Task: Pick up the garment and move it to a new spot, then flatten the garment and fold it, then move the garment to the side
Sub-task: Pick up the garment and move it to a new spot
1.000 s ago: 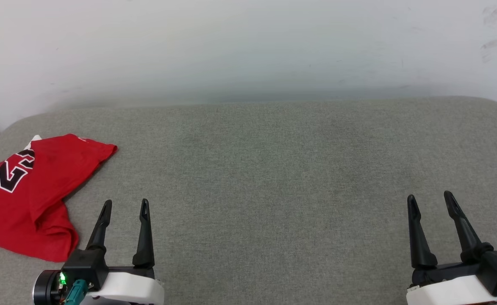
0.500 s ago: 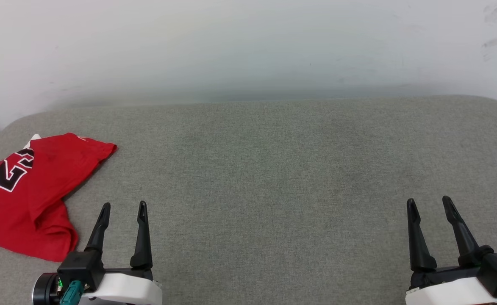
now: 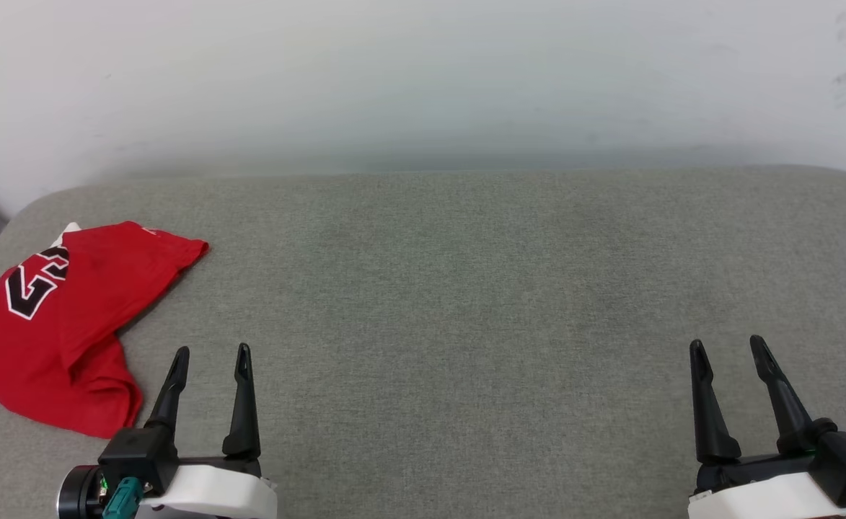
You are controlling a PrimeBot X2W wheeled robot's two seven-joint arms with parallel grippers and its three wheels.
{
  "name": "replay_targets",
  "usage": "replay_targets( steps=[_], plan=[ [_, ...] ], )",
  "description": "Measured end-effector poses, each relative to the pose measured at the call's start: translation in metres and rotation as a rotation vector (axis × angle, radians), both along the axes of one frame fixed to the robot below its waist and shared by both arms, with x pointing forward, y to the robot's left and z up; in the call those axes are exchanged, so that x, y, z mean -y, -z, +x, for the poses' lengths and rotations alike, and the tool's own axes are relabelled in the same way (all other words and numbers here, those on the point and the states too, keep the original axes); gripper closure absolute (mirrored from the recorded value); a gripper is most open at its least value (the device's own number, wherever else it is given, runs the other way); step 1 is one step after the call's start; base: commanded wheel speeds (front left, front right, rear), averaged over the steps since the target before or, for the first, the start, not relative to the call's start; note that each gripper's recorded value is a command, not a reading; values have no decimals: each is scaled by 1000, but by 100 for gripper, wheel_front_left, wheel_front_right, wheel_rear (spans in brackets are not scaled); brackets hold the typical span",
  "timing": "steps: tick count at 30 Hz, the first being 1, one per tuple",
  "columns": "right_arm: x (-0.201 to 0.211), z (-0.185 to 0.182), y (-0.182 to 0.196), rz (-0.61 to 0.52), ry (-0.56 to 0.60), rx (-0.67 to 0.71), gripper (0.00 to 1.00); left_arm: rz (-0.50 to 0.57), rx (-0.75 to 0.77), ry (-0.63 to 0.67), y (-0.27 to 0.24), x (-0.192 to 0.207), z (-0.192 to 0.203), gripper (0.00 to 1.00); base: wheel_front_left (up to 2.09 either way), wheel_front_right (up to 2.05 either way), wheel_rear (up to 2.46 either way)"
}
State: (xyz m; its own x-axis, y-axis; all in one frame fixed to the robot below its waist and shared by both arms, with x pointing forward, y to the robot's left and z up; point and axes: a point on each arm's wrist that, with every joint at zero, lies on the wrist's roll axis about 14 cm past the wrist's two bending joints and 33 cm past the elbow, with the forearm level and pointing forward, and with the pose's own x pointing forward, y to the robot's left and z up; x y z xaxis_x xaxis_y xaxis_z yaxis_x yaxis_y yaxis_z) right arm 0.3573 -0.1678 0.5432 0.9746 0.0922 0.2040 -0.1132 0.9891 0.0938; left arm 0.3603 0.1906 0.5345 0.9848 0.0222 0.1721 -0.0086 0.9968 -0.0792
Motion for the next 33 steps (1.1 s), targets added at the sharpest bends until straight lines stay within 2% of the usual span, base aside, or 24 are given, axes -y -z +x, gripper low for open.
replay_targets(
  steps=[18,33],
  plan=[
    [-62,24,5,-5,-189,-11,0,-1,6,-195,-3,-59,-36,0,0,0,0],
    [-147,36,8,-9,-434,-14,0,3,4,-445,-4,-124,-101,0,0,0,0]
  ],
)
